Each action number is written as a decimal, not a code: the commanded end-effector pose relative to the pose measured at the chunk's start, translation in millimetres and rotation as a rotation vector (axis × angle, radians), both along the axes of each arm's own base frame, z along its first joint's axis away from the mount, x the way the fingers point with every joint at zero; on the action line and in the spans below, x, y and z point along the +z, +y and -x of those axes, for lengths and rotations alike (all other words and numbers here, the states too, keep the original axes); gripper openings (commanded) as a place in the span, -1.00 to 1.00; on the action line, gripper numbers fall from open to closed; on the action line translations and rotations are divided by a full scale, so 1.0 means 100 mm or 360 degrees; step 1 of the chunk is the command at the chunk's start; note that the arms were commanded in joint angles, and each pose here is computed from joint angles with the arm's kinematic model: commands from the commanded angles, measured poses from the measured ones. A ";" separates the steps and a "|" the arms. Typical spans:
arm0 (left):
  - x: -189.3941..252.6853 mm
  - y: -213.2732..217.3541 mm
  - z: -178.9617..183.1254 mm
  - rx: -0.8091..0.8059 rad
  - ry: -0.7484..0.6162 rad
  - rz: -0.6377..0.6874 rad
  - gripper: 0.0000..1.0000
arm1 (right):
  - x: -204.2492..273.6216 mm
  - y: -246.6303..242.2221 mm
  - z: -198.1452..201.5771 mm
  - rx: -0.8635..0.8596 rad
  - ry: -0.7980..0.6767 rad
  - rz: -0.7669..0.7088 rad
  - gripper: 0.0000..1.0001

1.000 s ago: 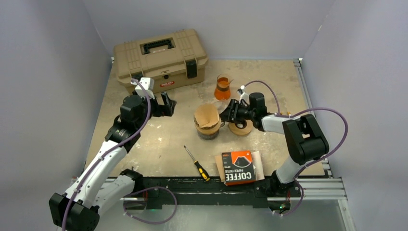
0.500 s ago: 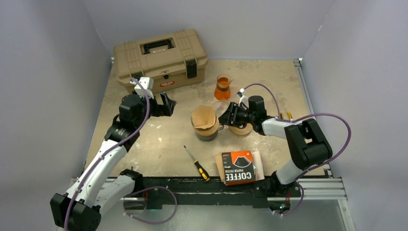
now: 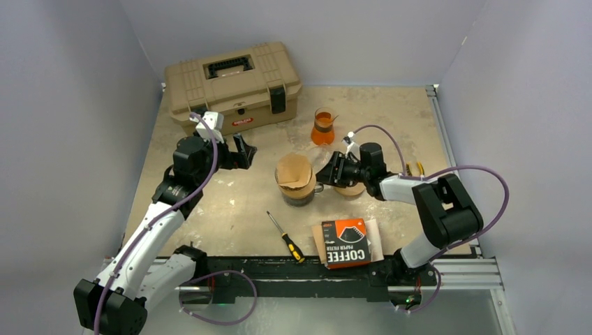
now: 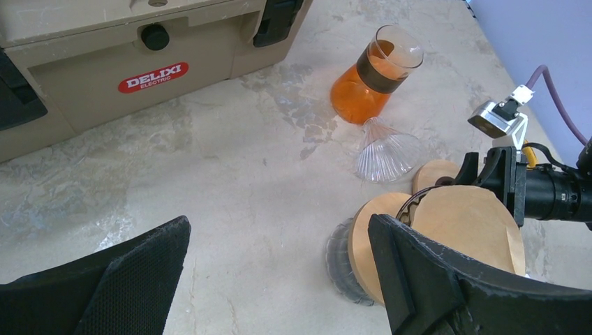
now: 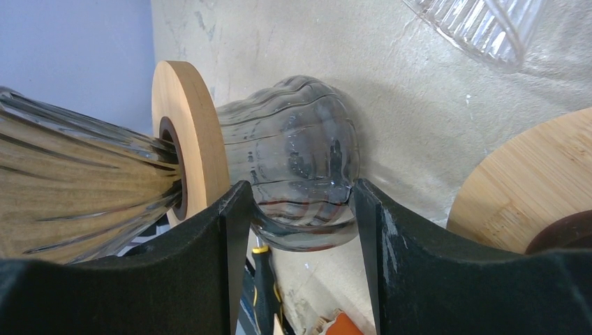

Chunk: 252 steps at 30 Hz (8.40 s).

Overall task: Place the coffee filter in the dripper
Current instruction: Move the coffee server to the center of the board, then pick up the coffee server from the center of the board, then place the coffee server at the center of the board, then pick up the dripper holder from the center of the board.

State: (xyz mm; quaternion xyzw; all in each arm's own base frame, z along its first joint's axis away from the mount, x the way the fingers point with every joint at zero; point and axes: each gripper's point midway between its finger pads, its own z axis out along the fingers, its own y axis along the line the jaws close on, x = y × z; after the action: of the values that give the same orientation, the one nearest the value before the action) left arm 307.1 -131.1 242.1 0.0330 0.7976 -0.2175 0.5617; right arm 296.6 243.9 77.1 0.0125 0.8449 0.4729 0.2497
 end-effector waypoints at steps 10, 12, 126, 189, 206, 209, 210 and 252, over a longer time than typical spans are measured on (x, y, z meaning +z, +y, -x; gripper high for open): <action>0.11 -0.03 -0.02 -0.0033 -0.0061 0.0055 0.98 | -0.04 0.27 0.13 0.0065 0.0021 -0.0043 0.16; 0.12 -0.03 -0.01 -0.0039 -0.0063 0.0058 0.98 | -0.03 0.33 0.15 0.0083 0.0025 -0.0054 0.16; 0.22 0.10 -0.02 -0.0024 -0.0127 0.0128 0.96 | 0.87 -0.69 -2.38 -0.0457 -0.0393 0.0727 -0.55; 0.24 0.13 -0.02 -0.0041 -0.0135 0.0180 0.96 | 1.37 -0.04 -0.28 0.0108 -0.0491 0.0345 -1.00; 0.22 0.14 -0.02 -0.0033 -0.0126 0.0178 0.97 | 0.86 0.02 -0.29 0.0203 -0.0363 0.0446 -0.62; 0.22 0.14 -0.02 -0.0034 -0.0125 0.0178 0.97 | 0.86 -0.01 -0.33 0.0185 -0.0376 0.0479 -0.36; 0.22 0.14 -0.02 -0.0033 -0.0127 0.0179 0.96 | 0.87 -0.03 -0.34 0.0172 -0.0387 0.0497 -0.24; 0.22 0.15 -0.02 -0.0025 -0.0126 0.0191 0.99 | 0.39 -0.88 -0.84 -0.0326 -0.0261 0.0719 0.47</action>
State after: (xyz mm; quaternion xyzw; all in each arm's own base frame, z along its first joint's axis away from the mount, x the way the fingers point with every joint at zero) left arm 308.5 -116.0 250.3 0.0184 0.7769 -0.2571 0.5744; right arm 377.1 165.2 113.6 -0.0107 0.9056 0.2447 0.3461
